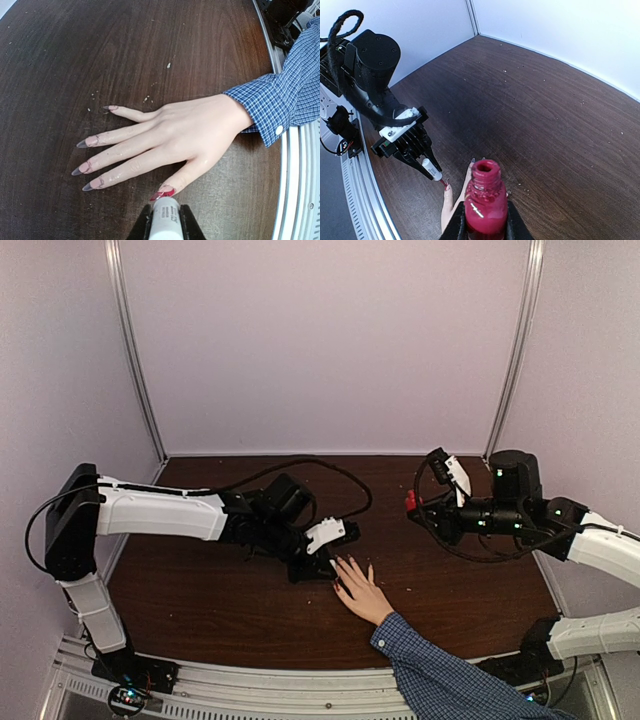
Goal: Paint the nails
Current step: Paint the nail with the hand.
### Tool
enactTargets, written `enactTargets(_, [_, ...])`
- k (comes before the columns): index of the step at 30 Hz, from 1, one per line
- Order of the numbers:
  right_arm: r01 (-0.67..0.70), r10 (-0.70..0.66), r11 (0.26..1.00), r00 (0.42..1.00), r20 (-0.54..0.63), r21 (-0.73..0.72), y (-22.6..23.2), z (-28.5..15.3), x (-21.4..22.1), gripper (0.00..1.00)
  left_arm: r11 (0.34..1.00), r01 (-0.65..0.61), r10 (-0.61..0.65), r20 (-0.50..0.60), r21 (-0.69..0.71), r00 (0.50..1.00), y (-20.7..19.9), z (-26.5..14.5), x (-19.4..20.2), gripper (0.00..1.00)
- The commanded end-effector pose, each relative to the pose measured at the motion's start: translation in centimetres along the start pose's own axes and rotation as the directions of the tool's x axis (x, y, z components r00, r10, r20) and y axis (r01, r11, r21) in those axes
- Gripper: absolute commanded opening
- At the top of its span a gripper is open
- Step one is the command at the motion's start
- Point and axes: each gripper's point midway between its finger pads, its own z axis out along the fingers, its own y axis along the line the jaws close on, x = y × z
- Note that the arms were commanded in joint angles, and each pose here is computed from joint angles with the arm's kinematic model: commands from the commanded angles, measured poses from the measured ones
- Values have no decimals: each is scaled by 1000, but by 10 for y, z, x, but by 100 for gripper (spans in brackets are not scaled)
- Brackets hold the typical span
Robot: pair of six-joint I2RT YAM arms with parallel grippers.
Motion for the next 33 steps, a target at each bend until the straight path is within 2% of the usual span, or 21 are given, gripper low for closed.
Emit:
enactTargets(1, [-9, 9, 1000, 1000, 11, 16, -4, -2, 0, 0, 1000, -21, 21, 3, -5, 1000, 3, 2, -7, 0])
enactTargets(33, [-17, 17, 1000, 1000, 8, 5, -4, 0, 0, 0, 1000, -24, 23, -5, -7, 1000, 5, 7, -9, 0])
